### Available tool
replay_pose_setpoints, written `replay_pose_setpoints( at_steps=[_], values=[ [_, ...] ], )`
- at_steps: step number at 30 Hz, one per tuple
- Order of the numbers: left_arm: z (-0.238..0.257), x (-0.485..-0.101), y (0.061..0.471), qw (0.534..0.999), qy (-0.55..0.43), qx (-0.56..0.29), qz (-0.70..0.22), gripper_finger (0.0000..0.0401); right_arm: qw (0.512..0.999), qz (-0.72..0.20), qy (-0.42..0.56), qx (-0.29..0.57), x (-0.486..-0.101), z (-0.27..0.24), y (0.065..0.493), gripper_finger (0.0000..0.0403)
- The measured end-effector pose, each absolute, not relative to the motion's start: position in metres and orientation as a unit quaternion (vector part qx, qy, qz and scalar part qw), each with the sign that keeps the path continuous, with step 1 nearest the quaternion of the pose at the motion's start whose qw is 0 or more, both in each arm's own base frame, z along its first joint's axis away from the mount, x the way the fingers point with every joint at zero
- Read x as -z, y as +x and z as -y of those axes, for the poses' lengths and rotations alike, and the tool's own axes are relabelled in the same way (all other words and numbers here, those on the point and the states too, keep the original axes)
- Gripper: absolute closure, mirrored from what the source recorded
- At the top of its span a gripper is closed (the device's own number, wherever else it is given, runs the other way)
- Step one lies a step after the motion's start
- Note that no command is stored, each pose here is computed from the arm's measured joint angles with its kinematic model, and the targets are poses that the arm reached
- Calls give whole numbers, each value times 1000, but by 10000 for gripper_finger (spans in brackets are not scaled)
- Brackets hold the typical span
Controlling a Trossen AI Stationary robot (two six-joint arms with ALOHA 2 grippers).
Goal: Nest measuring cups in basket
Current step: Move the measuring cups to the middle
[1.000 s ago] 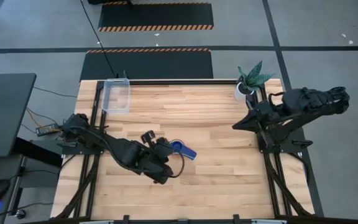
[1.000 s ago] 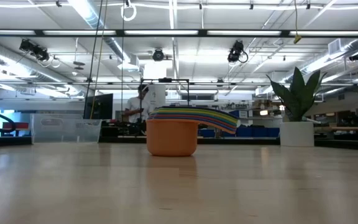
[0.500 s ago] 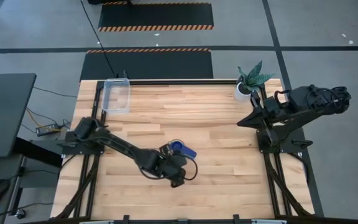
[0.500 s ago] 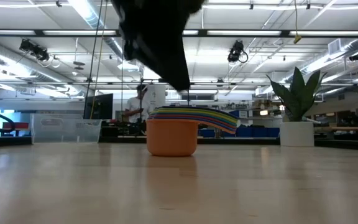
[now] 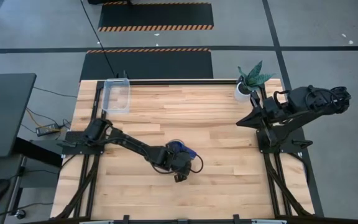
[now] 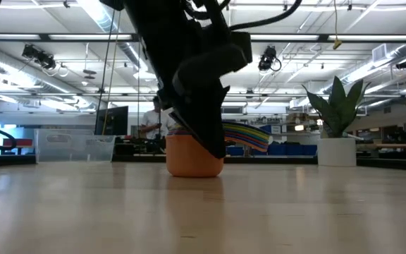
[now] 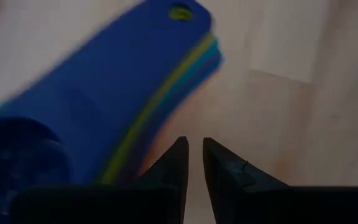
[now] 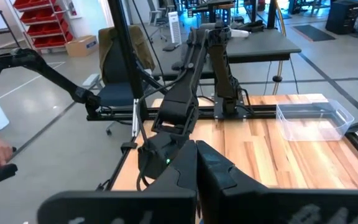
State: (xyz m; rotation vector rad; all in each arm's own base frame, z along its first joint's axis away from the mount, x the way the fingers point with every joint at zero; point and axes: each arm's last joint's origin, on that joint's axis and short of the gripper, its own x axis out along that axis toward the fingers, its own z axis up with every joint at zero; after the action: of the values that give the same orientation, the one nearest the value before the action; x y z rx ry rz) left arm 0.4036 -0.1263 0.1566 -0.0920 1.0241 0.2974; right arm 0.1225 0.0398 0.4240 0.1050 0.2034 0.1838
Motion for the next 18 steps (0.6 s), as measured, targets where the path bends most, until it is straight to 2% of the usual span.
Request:
replay_pose_setpoints(
  at_steps=[18],
  values=[
    [86,-154,401,827,-1,-266,-495,347,990,-103,51,-82,-424,-39,122,401]
  ],
)
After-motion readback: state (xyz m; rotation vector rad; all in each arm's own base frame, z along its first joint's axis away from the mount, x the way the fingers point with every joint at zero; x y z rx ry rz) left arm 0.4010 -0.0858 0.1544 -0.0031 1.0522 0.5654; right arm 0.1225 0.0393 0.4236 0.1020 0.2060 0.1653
